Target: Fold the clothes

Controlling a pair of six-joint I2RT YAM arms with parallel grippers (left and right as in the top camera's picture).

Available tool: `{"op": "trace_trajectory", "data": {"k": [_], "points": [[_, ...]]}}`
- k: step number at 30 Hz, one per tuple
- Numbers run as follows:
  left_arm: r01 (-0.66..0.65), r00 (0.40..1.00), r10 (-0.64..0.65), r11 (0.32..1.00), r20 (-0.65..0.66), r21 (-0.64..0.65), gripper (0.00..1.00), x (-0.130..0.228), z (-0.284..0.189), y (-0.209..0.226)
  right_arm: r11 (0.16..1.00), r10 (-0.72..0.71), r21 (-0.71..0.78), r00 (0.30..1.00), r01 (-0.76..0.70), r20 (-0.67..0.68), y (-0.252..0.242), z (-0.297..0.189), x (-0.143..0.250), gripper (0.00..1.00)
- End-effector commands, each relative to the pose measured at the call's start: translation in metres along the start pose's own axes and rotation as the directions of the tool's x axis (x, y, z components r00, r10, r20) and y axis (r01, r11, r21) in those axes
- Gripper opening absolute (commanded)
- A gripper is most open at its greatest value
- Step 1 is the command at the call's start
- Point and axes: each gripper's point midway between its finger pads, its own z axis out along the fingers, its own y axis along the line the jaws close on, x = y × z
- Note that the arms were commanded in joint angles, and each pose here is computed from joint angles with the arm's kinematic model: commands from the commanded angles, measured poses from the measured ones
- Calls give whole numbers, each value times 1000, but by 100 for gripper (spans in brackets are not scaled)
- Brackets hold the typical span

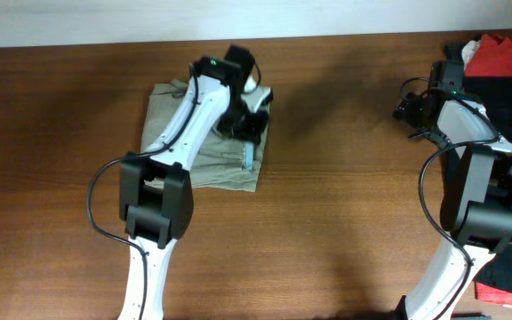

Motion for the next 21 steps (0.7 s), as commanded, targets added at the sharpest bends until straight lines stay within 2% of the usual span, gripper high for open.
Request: {"op": "trace_trajectory", "data": {"k": [1, 2, 4, 6, 9, 12, 14, 17, 21], "points": [[8, 975, 25, 989, 220, -146, 18, -48, -49, 31, 1000, 10, 4, 1000, -11, 14, 0, 0, -5, 99], [48, 954, 0, 987, 299, -154, 18, -67, -53, 43, 1000, 10, 3, 1000, -11, 13, 0, 0, -5, 99], [58, 938, 6, 983, 347, -175, 18, -84, -46, 58, 1000, 10, 4, 1000, -11, 14, 0, 0, -5, 99], [123, 936, -41, 968, 349, -218, 18, -86, -33, 75, 1000, 10, 3, 1000, -10, 13, 1, 0, -5, 99], [158, 948, -88, 964, 306, -214, 18, -83, 6, 87, 1000, 10, 3, 1000, -10, 13, 1, 0, -5, 99], [245, 941, -186, 950, 282, -192, 17, -80, 43, 98, 1000, 10, 3, 1000, -10, 13, 1, 0, -5, 99], [270, 931, -211, 947, 297, -173, 17, -87, 63, 98, 1000, 10, 3, 1000, -10, 13, 1, 0, -5, 99], [233, 937, -181, 961, 300, -149, 17, -94, 87, 85, 1000, 10, 4, 1000, -10, 14, 1, 0, -5, 99], [200, 930, -143, 970, 340, -139, 18, -107, 55, 59, 1000, 10, 4, 1000, -11, 14, 0, 0, -5, 99]]}}
